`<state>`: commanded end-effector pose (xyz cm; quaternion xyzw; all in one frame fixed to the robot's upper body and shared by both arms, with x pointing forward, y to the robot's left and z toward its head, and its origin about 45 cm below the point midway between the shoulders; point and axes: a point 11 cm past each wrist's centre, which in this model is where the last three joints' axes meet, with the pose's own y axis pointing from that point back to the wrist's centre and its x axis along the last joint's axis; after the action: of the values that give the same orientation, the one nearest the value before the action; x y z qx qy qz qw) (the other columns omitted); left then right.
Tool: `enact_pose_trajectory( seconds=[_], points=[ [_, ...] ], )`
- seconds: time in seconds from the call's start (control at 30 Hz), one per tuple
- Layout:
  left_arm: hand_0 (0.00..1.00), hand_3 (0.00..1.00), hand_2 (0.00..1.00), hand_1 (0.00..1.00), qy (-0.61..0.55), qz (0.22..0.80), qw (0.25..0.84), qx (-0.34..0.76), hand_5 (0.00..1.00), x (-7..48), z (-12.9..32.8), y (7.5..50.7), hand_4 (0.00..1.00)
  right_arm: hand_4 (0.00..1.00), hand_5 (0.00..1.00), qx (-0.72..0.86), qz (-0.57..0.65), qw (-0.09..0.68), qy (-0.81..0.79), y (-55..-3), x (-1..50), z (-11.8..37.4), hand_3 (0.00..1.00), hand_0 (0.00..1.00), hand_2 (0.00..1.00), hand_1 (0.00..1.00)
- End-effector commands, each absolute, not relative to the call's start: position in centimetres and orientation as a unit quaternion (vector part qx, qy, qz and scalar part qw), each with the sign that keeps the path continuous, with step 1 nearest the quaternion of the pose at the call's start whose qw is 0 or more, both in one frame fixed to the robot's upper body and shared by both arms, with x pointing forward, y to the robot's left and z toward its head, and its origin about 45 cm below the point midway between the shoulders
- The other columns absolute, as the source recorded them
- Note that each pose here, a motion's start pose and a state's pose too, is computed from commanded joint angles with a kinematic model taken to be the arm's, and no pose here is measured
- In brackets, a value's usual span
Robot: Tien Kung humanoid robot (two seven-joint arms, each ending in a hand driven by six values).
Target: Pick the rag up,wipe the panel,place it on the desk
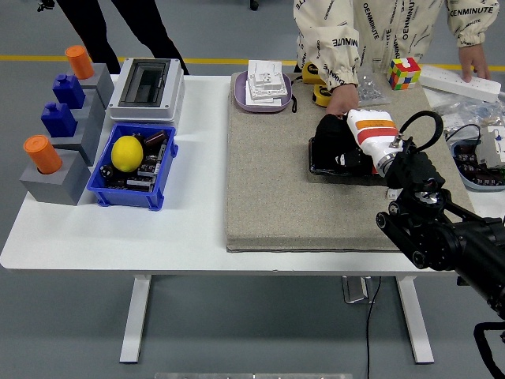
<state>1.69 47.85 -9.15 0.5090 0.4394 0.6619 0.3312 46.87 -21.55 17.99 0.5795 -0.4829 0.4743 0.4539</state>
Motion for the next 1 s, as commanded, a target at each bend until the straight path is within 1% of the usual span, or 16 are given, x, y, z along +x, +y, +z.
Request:
enact_pose_trajectory(
  seconds=[0.53,0.73,1.0],
  points=[
    [0.645,0.563,0.737,0.695,0.442,0.662,0.329,0.509,0.470,1.4,-9.2,47.7,0.595,0.998,0.115,0.515,0.435,0.515,-0.530,-32.4,46.4,18.1,0.428,0.280,0.420,0.361],
    [0.645,0.563,0.737,0.694,0.442,0.662,0.329,0.509,0.470,1.3,-9.2,47.7,0.595,0.998,0.116,0.501,0.426,0.526,-0.539,-34.7,46.0,18.3,0.428,0.281,0.420,0.360],
    [0.646,0.563,0.737,0.694,0.442,0.663,0.330,0.507,0.469,1.6,-9.2,47.7,0.596,0.998,0.117,0.492,0.423,0.529,-0.547,-35.8,45.9,18.7,0.428,0.281,0.420,0.361]
  ],
)
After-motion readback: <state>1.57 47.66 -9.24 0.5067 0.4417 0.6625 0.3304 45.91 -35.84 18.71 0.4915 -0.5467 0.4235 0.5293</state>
